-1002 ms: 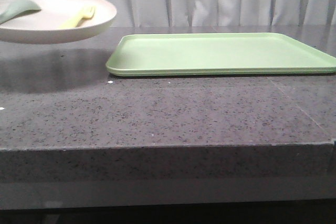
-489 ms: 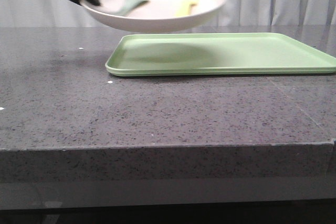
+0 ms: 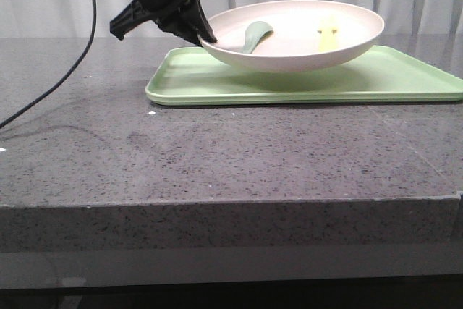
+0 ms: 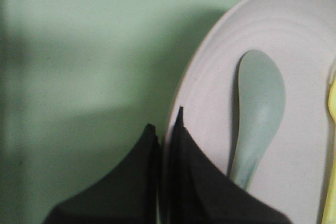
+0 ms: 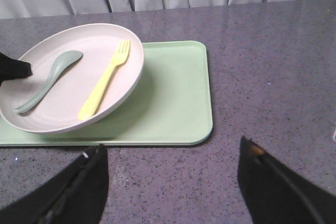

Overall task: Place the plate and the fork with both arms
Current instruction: 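Lift the plate with the left gripper and lower it onto the tray, then open the left gripper and raise it away from the plate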

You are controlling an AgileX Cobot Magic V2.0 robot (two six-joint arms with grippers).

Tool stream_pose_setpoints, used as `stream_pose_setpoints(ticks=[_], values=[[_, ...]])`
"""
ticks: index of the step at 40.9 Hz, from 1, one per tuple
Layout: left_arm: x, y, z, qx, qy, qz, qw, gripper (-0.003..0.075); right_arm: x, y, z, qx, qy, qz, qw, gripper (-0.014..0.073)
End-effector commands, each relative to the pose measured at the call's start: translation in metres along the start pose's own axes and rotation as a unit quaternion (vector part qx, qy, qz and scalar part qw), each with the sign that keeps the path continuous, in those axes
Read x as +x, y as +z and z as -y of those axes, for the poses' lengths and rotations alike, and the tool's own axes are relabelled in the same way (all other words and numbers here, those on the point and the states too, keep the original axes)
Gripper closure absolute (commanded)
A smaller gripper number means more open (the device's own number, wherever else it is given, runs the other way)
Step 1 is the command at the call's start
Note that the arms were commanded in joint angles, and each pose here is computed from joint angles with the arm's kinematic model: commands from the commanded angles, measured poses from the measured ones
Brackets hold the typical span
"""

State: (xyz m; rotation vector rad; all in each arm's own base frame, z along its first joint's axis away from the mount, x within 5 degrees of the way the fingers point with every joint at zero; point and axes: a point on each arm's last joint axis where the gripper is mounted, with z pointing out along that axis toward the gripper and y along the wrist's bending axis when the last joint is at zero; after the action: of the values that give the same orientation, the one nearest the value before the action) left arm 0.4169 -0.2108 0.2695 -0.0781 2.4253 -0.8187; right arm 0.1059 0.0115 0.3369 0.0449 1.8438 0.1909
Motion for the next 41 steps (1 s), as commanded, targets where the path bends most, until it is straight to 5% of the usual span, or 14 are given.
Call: stream_pose_setpoints(ticks=[1,8,18,28,41], values=[[-0.018,-0.025,0.025,0.045,-0.024,0.066,0.997,0.0737,-0.018,-0.003,-0.004,-0.011,-0.007,0.052,0.999,0.0052],[-0.018,-0.016,0.021,0.040,-0.024,0.070,0.996,0.0726,-0.018,-0.003,-0.004,-0.012,-0.007,0.052,0.999,0.0052],[-0.019,-0.015,0.022,0.041,-0.023,0.082,0.996,0.0570,-0.018,-0.003,-0.005,-0.016,-0.008,0.052,0.999,0.0052],[-0.017,-0.017,0.022,0.039,-0.018,0.070,0.997,0.0507,-0.018,-0.003,-0.005,-0.016,-0.008,0.052,0.999,0.0052],[-0.028,-0.071,0.035,-0.001,0.094,0.107,0.990,0.0414,-0.018,-0.003,-0.005,-0.016,-0.008,0.052,0.999,0.0052]])
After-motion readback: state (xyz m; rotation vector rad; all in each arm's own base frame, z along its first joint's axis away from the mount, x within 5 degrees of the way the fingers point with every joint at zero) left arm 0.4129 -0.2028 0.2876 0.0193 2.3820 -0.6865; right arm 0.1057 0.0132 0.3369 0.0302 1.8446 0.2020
